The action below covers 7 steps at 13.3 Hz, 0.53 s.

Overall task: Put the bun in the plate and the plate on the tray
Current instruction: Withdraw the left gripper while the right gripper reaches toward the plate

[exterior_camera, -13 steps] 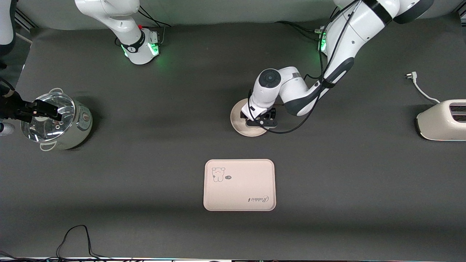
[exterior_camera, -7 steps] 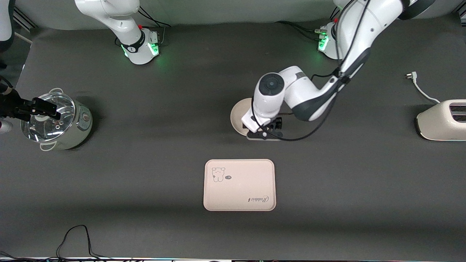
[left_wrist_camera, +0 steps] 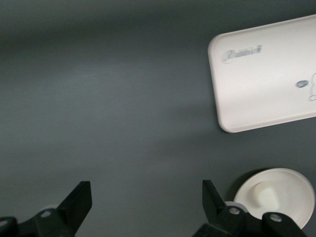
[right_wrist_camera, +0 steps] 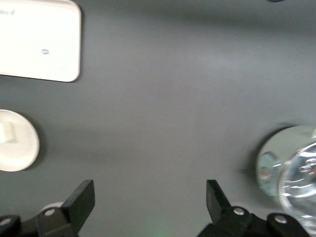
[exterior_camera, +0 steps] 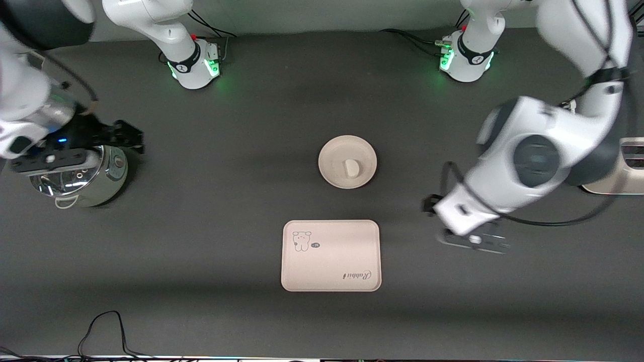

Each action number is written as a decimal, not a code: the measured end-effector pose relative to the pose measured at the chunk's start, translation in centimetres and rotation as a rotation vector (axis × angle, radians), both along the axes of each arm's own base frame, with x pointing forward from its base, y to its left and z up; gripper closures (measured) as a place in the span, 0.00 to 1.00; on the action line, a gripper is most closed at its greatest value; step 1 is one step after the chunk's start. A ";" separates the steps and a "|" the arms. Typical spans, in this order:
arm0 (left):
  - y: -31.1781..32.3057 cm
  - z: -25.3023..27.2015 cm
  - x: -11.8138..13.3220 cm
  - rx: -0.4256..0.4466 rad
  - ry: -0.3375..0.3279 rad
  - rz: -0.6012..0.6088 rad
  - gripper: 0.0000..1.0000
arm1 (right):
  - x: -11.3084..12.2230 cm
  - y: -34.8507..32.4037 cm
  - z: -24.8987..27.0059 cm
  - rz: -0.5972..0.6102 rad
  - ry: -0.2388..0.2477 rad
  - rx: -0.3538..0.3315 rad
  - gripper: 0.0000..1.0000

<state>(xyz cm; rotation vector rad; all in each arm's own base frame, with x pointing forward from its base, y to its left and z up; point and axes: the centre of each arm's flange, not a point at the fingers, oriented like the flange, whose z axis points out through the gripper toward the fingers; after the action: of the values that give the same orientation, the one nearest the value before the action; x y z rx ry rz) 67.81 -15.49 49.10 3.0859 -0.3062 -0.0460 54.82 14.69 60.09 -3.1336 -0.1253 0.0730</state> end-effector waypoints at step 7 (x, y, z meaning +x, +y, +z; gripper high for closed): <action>14.9 3.3 -4.8 0.017 -0.031 0.019 0.00 | -9.2 24.4 -3.2 -0.029 -0.039 0.024 0.00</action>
<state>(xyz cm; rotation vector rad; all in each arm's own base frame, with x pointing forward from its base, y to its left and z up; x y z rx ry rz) 63.05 -0.61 52.38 3.1086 -0.2790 0.0006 45.59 39.08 56.92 -3.1126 -0.0799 0.0107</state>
